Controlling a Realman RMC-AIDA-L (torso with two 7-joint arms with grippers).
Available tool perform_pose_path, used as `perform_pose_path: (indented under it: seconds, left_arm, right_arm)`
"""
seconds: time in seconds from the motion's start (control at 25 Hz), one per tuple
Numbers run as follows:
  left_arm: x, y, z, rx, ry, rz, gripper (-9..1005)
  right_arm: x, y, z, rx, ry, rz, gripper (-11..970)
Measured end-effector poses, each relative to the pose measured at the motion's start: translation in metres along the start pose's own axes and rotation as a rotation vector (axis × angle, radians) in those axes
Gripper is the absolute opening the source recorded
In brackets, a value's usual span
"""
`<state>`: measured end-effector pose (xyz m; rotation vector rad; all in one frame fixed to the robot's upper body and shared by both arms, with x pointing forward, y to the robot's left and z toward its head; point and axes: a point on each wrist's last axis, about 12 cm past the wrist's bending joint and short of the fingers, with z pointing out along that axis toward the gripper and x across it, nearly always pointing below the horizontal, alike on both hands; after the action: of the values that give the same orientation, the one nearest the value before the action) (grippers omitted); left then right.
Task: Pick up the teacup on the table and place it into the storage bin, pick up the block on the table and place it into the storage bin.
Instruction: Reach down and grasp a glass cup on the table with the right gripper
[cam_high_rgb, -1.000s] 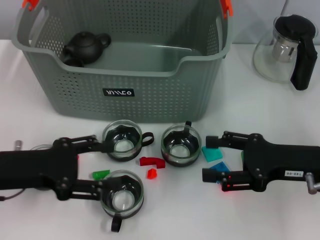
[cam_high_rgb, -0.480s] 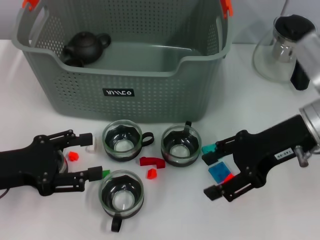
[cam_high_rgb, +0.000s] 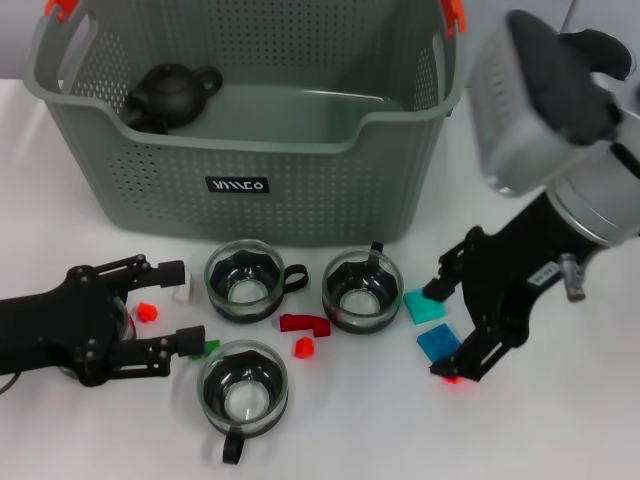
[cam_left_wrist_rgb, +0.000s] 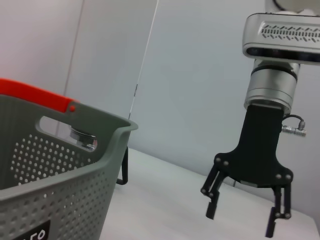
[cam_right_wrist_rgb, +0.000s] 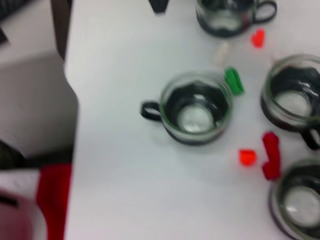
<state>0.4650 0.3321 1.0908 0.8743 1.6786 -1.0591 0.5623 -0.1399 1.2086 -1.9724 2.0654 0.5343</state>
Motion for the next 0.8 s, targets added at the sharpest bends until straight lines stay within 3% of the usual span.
perform_pose_path:
  seconds: [0.28, 0.8]
  left_arm:
    - [0.001, 0.0, -0.003, -0.026, -0.02, -0.011, 874]
    - [0.017, -0.016, -0.005, -0.006, -0.021, 0.031, 870]
  right_arm:
    - [-0.023, -0.005, 0.017, 0.072, 0.119, -0.06, 878]
    - [-0.027, -0.011, 0.057, 0.076, 0.124, -0.089, 878]
